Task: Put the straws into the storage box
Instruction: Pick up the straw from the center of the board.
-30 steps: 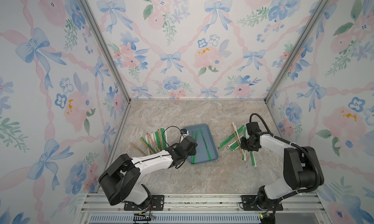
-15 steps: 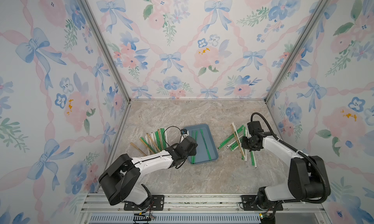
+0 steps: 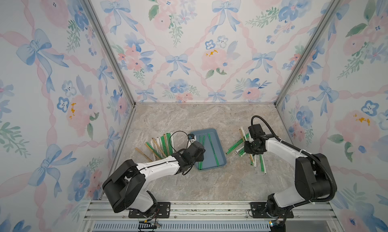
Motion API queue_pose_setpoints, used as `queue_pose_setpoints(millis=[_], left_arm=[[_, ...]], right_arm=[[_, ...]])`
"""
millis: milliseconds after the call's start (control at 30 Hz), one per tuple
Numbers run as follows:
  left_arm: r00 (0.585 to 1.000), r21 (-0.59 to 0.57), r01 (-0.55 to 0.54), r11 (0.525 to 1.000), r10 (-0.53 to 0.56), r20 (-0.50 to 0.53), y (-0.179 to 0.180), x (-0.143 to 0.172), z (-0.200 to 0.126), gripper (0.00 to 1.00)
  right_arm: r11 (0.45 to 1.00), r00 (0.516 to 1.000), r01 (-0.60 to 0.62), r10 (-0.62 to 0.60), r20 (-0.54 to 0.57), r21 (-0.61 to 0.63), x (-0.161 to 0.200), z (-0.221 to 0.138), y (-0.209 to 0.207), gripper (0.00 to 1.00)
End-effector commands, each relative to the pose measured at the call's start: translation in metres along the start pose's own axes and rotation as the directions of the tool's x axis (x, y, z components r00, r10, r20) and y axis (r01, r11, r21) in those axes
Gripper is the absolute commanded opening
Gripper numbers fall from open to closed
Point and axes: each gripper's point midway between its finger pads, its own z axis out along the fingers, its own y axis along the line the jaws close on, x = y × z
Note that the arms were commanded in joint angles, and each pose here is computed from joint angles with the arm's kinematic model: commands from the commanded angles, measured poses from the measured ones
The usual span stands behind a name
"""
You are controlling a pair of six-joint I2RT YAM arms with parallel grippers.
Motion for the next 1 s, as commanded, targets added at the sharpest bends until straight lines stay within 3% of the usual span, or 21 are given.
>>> queue_pose_setpoints(millis=[0, 633, 833, 967], left_arm=[[1.0, -0.014, -0.029, 0.999, 0.03, 0.008, 0.005, 0.002, -0.003, 0.56], [0.999, -0.02, -0.032, 0.999, 0.033, 0.011, 0.007, 0.002, -0.003, 0.56], [0.999, -0.026, -0.033, 0.999, 0.034, 0.03, 0.008, -0.002, -0.006, 0.56], [0.999, -0.043, -0.04, 0.998, 0.042, 0.033, 0.016, 0.002, -0.008, 0.56]], right_arm=[[0.999, 1.0, 0.029, -0.029, -0.005, 0.017, -0.004, 0.003, 0.001, 0.26], [0.998, 0.997, 0.056, -0.054, -0.054, 0.041, 0.006, 0.016, 0.0, 0.16], [0.998, 0.998, 0.065, -0.064, -0.012, 0.021, -0.002, 0.001, 0.006, 0.08], [0.997, 0.996, 0.08, -0.081, 0.034, 0.007, -0.01, -0.021, 0.015, 0.07]])
